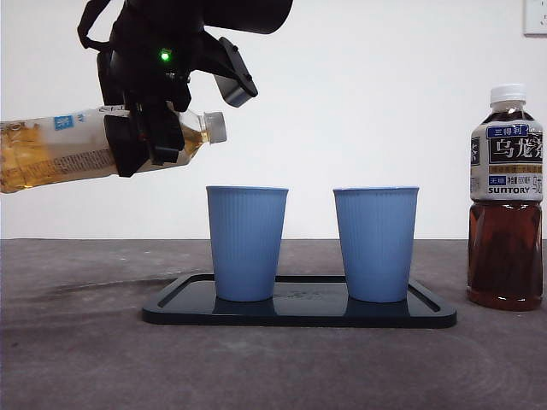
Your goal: Pour the drink into the cup
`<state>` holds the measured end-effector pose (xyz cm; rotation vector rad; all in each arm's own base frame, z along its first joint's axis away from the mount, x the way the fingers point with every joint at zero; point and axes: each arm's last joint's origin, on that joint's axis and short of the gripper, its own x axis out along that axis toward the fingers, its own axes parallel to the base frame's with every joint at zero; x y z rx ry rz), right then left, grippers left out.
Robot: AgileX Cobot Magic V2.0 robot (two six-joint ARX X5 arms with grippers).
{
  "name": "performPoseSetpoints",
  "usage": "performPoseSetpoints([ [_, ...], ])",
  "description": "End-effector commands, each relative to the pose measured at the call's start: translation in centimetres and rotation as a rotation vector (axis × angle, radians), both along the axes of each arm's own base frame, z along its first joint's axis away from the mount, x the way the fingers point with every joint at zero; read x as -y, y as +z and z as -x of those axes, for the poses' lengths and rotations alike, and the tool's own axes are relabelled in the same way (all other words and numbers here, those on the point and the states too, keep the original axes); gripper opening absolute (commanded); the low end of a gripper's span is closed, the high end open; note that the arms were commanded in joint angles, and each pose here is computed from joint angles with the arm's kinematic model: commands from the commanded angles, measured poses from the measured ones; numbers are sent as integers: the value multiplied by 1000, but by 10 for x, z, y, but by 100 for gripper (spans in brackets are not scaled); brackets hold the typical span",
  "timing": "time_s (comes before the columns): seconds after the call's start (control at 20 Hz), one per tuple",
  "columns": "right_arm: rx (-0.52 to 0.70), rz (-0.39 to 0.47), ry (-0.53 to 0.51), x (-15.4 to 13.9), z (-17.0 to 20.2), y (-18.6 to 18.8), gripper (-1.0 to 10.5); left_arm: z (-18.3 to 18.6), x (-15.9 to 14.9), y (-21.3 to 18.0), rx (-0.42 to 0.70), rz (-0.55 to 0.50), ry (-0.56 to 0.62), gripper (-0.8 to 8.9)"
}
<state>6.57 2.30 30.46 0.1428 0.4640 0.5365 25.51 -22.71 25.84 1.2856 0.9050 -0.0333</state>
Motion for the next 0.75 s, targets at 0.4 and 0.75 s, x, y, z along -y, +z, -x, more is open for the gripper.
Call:
performPoseSetpoints([
  [0.4, 33, 2, 12, 0, 0, 5, 494, -1, 16, -9, 5, -83, -35, 178],
  [0.75, 37, 1, 12, 0, 0, 5, 494, -1, 16, -12, -10, -105, -36, 177],
])
